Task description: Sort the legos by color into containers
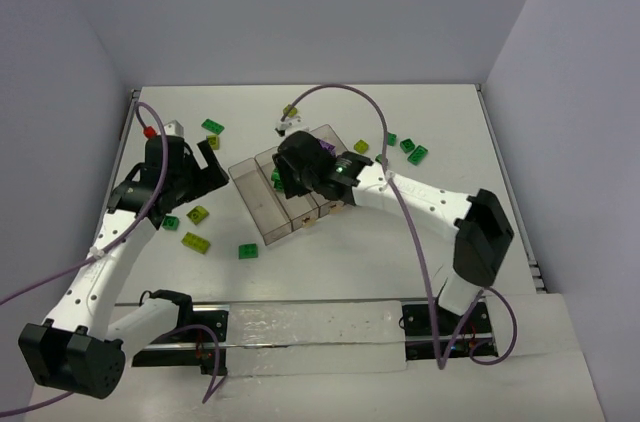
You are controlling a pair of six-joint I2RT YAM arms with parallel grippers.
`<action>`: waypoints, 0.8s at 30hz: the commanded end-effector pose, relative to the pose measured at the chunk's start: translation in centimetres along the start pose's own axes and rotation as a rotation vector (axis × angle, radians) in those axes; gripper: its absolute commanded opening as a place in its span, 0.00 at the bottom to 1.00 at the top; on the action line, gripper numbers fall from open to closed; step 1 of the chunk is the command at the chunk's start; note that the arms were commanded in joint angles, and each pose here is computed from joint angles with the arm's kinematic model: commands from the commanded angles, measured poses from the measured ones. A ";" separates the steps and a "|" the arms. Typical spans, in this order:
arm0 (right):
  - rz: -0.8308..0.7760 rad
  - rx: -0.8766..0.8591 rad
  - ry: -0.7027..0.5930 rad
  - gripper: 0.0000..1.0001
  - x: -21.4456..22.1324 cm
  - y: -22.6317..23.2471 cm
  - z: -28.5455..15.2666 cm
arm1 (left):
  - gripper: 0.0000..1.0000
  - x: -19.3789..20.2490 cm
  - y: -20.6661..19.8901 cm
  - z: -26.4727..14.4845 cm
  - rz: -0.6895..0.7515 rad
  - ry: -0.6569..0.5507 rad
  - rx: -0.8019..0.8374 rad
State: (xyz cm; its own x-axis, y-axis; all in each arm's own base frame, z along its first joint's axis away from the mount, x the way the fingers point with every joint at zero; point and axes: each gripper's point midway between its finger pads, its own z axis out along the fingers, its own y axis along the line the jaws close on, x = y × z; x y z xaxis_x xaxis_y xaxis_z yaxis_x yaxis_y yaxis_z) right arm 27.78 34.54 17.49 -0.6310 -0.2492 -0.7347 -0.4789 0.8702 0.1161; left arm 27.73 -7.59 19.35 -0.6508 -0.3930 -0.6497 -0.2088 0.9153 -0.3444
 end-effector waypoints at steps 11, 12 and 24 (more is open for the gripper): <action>0.071 0.043 0.032 0.31 -1.8 -0.5 7.4 | 0.88 10.7 1.4 2.0 -0.341 0.223 -0.002; 0.074 0.048 0.036 0.35 -1.7 -0.7 7.7 | 0.87 11.5 1.7 2.1 -0.356 0.234 -0.014; 0.078 0.056 0.037 0.71 -1.4 -1.0 7.6 | 0.86 15.2 2.7 3.5 -0.493 0.322 -0.129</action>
State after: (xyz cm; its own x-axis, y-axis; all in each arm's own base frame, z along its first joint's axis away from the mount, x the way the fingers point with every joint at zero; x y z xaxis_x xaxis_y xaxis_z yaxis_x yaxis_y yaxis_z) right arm 32.50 36.63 10.93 -0.7179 -0.2475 -0.6507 -0.4073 0.9073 0.1042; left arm 19.33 -10.54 6.33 -0.6846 -0.6902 -0.2345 -0.5691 0.7070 -0.4198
